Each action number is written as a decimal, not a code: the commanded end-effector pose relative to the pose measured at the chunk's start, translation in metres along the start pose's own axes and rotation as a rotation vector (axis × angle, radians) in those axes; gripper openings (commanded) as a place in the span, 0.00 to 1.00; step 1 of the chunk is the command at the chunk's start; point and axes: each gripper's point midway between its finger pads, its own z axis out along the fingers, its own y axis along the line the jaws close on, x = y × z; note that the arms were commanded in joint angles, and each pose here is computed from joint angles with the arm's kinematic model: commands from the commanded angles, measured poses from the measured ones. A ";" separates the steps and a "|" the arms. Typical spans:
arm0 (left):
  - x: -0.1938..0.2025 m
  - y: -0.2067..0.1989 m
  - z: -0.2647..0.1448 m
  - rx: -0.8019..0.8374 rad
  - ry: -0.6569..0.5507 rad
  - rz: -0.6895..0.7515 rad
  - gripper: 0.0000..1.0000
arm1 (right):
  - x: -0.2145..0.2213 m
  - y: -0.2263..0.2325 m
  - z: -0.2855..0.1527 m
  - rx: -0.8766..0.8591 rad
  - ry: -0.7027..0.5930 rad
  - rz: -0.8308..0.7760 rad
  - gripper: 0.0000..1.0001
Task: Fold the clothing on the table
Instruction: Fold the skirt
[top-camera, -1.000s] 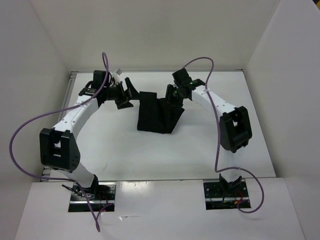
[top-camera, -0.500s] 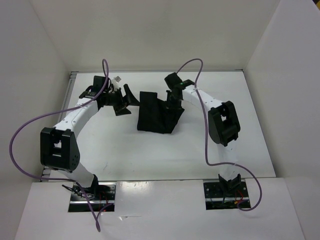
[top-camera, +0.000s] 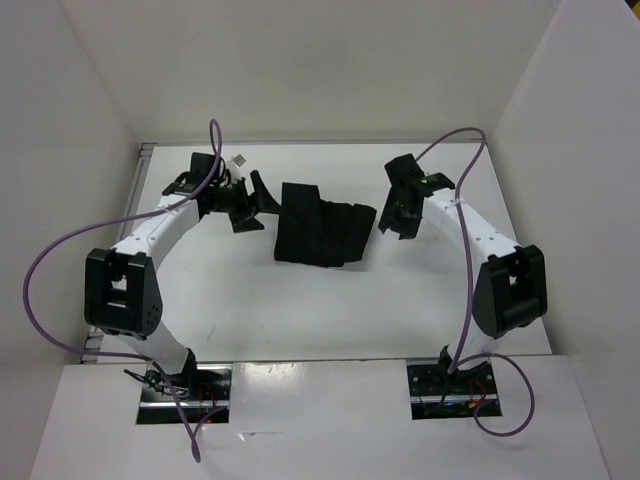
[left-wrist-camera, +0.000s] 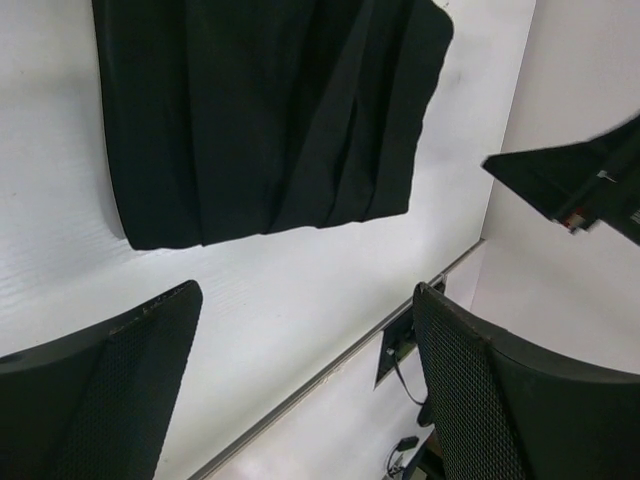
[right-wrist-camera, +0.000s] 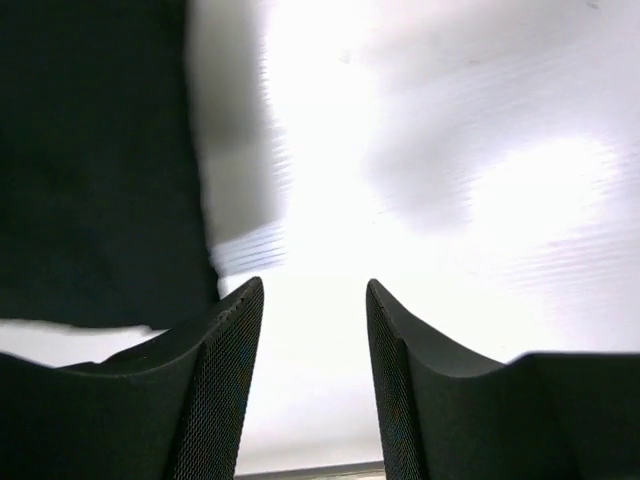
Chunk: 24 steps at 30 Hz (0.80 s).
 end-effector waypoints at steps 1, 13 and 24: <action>-0.005 0.000 0.008 0.033 0.017 0.025 0.92 | -0.020 0.045 -0.039 -0.216 -0.094 0.006 0.51; -0.008 -0.008 0.020 0.063 0.048 0.047 0.29 | -0.052 0.200 0.006 -0.608 0.040 -0.196 0.03; -0.004 0.002 0.014 0.044 0.036 0.028 0.29 | -0.037 0.287 0.073 -0.803 0.231 -0.196 0.00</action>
